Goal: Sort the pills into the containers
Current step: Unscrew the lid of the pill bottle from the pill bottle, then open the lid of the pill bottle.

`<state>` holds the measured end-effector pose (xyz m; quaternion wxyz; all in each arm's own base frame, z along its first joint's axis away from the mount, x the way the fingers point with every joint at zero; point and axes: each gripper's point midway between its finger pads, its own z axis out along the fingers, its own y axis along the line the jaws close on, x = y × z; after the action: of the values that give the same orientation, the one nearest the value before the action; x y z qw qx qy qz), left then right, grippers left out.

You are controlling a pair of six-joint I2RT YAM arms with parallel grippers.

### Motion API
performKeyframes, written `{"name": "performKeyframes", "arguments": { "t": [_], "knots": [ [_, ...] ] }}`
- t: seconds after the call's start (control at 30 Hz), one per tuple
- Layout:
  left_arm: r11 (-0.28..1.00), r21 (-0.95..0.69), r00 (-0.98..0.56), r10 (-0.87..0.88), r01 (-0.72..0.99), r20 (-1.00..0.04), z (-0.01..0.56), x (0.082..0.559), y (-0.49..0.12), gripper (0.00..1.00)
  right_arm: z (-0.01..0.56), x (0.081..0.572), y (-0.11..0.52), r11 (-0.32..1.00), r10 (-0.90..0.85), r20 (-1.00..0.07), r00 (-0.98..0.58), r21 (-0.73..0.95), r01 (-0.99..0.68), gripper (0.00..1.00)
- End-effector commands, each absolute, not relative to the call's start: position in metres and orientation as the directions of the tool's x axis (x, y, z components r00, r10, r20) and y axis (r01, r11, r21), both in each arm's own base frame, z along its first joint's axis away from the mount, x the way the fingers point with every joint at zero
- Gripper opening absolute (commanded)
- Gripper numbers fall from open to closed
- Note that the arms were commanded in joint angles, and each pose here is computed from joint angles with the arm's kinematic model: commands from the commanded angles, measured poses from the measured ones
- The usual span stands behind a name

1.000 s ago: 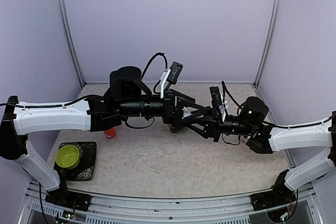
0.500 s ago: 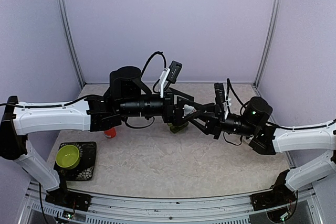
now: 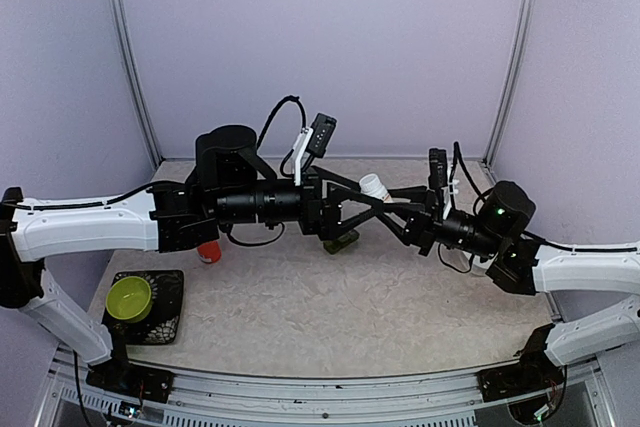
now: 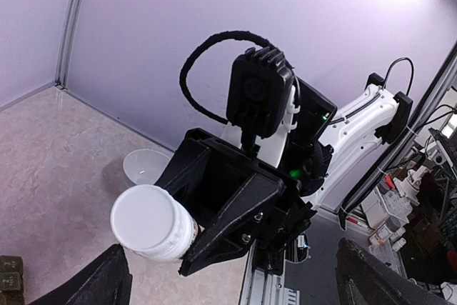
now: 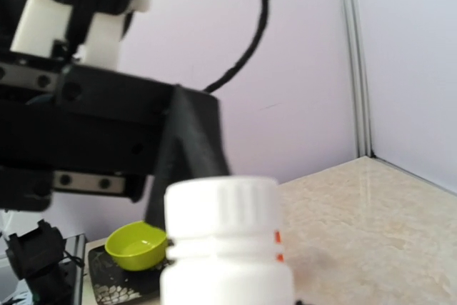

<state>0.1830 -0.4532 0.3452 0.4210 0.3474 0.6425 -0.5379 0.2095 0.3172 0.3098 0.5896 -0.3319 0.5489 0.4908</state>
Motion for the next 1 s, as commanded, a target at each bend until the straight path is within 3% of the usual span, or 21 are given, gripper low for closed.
{"name": "performKeyframes", "arguments": {
  "t": [0.0, 0.37, 0.47, 0.97],
  "knots": [
    [0.181, -0.379, -0.382, -0.02, 0.908, -0.924, 0.353, 0.176, -0.448, 0.97, 0.308, 0.21, 0.312, 0.312, 0.203, -0.977, -0.07, 0.132, -0.941, 0.16],
    [0.339, -0.334, -0.346, -0.027, 0.88, -0.938, 0.346, 0.205, -0.446, 0.99, 0.312, 0.189, 0.315, 0.202, 0.209, -0.976, -0.061, 0.104, -0.974, 0.16],
    [0.366, -0.318, -0.335, -0.02, 0.875, -0.942, 0.346, 0.21, -0.445, 0.95, 0.311, 0.187, 0.316, 0.189, 0.201, -0.977, -0.064, 0.103, -0.977, 0.17],
    [0.203, -0.33, -0.34, 0.02, 0.922, -0.94, 0.349, 0.188, -0.461, 0.68, 0.303, 0.185, 0.318, 0.175, 0.176, -0.982, -0.072, 0.103, -0.979, 0.17]
  ]
}}
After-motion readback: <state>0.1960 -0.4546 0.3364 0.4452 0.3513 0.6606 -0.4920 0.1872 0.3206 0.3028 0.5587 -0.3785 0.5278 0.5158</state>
